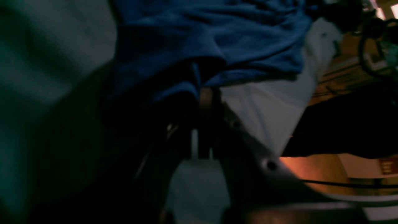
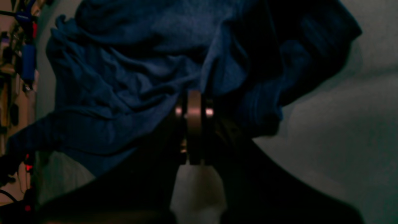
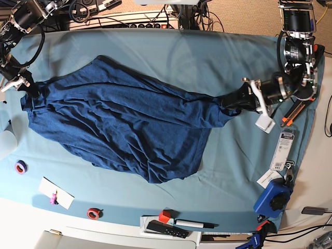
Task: Layout the t-shirt on the table in an organized manner, then fold the t-shirt properly
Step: 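Pull the held shirt edge taut with the left gripper away from the right gripper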
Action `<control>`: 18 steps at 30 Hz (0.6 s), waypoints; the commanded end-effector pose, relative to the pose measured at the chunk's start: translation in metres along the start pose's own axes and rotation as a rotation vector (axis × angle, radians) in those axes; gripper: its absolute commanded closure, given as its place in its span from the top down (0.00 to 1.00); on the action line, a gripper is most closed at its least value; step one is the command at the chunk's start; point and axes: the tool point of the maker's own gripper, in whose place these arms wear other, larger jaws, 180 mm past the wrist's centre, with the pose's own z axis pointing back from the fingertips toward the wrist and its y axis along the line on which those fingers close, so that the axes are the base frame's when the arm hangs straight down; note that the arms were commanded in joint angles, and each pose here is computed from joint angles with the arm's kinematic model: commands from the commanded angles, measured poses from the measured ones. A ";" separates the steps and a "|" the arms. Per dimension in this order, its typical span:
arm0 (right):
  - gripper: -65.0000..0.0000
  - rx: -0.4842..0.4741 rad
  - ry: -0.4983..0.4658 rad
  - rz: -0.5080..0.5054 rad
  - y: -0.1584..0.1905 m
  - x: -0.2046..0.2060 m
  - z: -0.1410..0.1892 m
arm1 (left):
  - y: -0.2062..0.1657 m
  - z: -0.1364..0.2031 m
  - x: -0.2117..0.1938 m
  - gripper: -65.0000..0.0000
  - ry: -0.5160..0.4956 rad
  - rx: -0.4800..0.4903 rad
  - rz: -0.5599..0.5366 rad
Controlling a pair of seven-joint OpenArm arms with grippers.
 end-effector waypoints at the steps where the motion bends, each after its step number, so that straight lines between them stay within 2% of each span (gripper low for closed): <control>1: 0.00 -0.004 -0.059 0.043 0.001 0.027 0.012 | -0.007 0.008 0.020 0.00 -0.054 -0.027 -0.033; 5: 0.00 -0.030 -0.065 0.080 -0.003 0.043 0.023 | -0.016 0.024 0.031 0.00 -0.093 -0.054 -0.041; 11: 0.00 -0.072 -0.058 0.115 -0.010 0.054 0.033 | -0.011 0.037 0.040 0.00 -0.132 -0.017 -0.054; 18: 0.00 -0.237 -0.094 0.163 -0.038 0.063 0.038 | -0.005 0.036 0.035 0.00 -0.101 0.018 -0.063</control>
